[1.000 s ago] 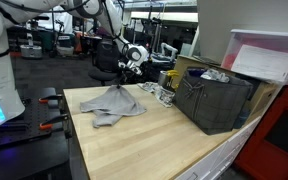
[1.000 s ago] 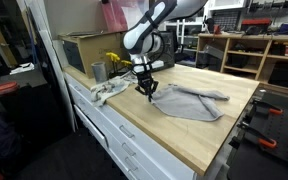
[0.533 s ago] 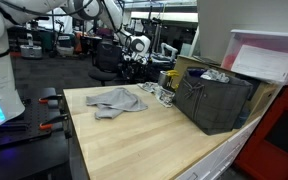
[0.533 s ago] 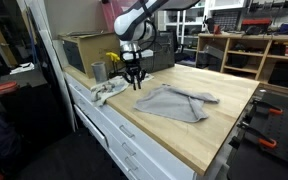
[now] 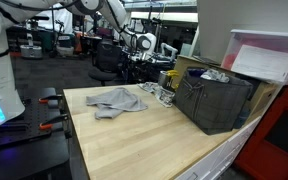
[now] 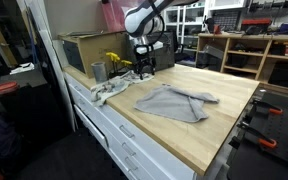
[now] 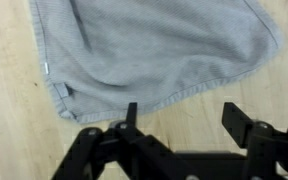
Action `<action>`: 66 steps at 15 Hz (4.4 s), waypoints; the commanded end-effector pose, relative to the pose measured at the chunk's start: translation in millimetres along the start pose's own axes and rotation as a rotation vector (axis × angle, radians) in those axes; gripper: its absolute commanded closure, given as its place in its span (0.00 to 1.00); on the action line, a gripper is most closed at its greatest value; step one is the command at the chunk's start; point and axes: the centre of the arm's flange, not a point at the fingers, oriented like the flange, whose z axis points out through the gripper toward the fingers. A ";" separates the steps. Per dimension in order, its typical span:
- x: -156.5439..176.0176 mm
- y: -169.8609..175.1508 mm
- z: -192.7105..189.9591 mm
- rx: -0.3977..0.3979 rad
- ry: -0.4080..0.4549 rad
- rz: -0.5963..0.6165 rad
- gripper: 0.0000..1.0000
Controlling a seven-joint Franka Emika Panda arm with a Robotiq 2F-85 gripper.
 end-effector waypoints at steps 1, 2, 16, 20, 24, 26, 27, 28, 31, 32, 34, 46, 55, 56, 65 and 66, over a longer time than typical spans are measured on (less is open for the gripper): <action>-31.7 61.0 19.1 -0.002 -0.013 -0.100 0.00; -34.1 72.7 27.4 -0.007 -0.023 -0.121 0.00; -127.1 162.2 98.3 -0.004 -0.115 -0.202 0.00; -146.9 169.4 126.0 -0.001 -0.165 -0.191 0.00; -172.7 180.2 143.5 -0.014 -0.227 -0.151 0.00; -181.4 184.4 149.6 -0.012 -0.248 -0.139 0.00; -186.1 186.2 151.0 -0.010 -0.261 -0.132 0.00; -191.2 187.4 150.7 -0.009 -0.268 -0.127 0.00; -202.4 189.5 148.2 0.001 -0.276 -0.117 0.00; -204.5 189.2 148.2 0.006 -0.278 -0.116 0.00; -207.4 187.9 149.6 0.015 -0.287 -0.110 0.00; -206.0 176.9 153.2 0.088 -0.272 -0.054 0.99; -197.0 185.8 122.2 -0.038 -0.212 -0.016 1.00; -196.7 190.4 121.2 -0.070 -0.215 0.003 1.00; -157.9 248.1 92.3 -0.483 -0.136 0.172 1.00; -148.8 247.9 83.2 -0.529 -0.110 0.176 1.00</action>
